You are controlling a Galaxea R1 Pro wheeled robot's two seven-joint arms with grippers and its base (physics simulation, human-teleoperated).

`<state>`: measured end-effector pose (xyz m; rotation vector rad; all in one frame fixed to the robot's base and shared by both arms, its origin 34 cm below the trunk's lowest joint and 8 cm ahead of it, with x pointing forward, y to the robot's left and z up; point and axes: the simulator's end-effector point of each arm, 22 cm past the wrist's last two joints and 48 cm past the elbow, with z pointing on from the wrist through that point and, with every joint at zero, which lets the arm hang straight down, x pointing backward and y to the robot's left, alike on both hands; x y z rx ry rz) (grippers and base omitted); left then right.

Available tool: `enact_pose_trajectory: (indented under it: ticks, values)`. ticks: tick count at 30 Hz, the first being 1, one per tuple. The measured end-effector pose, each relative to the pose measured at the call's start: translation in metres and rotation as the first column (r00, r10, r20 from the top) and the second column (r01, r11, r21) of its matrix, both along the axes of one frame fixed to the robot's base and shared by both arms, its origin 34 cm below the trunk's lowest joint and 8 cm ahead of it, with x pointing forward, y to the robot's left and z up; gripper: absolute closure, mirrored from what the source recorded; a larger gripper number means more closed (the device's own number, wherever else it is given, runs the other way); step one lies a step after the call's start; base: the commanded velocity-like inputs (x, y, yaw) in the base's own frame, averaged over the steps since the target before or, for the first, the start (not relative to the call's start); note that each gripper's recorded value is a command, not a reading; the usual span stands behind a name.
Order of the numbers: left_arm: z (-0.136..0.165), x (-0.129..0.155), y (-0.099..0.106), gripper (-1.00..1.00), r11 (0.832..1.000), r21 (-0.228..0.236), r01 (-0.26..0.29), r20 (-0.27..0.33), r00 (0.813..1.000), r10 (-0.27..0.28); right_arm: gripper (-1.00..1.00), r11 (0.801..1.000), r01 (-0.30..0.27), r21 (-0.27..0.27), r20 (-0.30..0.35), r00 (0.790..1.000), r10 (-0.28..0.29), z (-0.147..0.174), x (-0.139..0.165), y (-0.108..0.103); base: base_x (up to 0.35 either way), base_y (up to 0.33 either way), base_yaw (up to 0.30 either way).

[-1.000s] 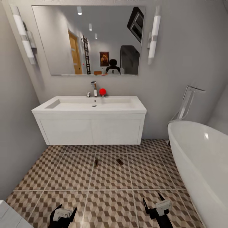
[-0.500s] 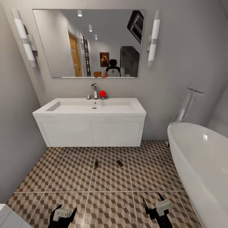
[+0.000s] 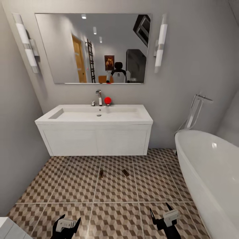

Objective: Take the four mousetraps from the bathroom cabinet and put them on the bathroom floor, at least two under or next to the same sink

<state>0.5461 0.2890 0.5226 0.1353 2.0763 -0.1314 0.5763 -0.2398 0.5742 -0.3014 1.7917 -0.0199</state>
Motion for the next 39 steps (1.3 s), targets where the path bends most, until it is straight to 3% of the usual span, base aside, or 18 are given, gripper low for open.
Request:
enact_pose_trajectory:
  ticks: [39]
  values:
    - [0.067,0.003,-0.002,-1.00,1.000,-0.003,0.001,-0.003,1.000,-0.001,-1.00,1.000,-0.001,0.003,-0.003,1.000,0.001,0.068,0.003,0.002,0.000,0.000,0.000]
